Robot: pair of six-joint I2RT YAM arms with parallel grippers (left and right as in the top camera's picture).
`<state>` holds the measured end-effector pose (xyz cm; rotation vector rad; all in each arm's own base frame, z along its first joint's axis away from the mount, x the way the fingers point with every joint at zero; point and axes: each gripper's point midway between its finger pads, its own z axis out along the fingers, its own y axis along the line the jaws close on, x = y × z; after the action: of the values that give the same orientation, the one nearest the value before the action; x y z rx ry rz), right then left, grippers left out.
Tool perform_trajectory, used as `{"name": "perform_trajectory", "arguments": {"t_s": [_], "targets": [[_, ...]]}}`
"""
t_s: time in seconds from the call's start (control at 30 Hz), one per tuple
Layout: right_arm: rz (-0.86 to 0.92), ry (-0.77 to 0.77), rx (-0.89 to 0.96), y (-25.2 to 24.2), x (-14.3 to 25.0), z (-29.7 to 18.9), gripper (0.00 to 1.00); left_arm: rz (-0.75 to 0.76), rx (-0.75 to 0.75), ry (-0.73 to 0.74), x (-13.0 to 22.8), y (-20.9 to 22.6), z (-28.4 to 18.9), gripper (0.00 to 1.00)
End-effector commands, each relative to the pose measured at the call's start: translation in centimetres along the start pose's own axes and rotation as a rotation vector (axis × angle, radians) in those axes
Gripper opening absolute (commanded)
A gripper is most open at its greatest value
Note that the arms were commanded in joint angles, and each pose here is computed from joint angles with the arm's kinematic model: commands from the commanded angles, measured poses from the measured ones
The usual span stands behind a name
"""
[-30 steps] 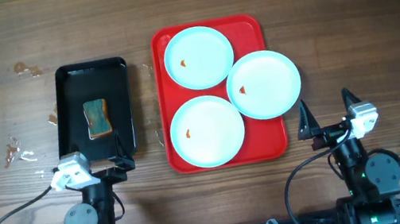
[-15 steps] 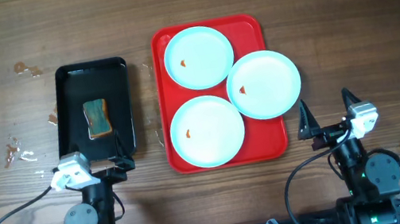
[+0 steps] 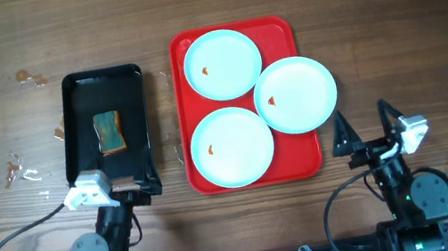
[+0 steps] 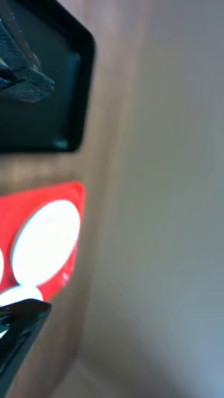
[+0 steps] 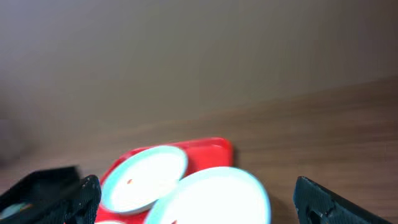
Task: Clean dirty plates on tray and stack at the side
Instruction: 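Reach left gripper to the sponge and right gripper to the right plate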
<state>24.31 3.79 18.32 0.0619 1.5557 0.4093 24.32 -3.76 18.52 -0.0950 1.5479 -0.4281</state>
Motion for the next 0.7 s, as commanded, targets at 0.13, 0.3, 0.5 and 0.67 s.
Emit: {"name": "perform_trajectory", "arguments": {"t_s": [0.13, 0.3, 0.5, 0.67], "targets": [[-0.088, -0.029, -0.170, 4.9, -5.7, -1.5, 1.00, -0.004, 0.069, 0.001, -5.1, -3.2, -1.1, 1.00], [-0.051, 0.123, -0.080, 5.0, -8.9, -1.1, 1.00, -0.047, -0.004, 0.200, -7.9, -4.0, -0.3, 1.00], [0.066, 0.508, 0.029, 4.4, -8.6, 1.2, 1.00, -0.147, -0.067, 0.600, -8.6, -5.2, 1.9, 1.00], [0.154, 0.744, 0.097, 3.4, -6.9, 4.0, 1.00, -0.213, -0.152, 0.837, -8.0, -4.7, 3.7, 1.00]]}}
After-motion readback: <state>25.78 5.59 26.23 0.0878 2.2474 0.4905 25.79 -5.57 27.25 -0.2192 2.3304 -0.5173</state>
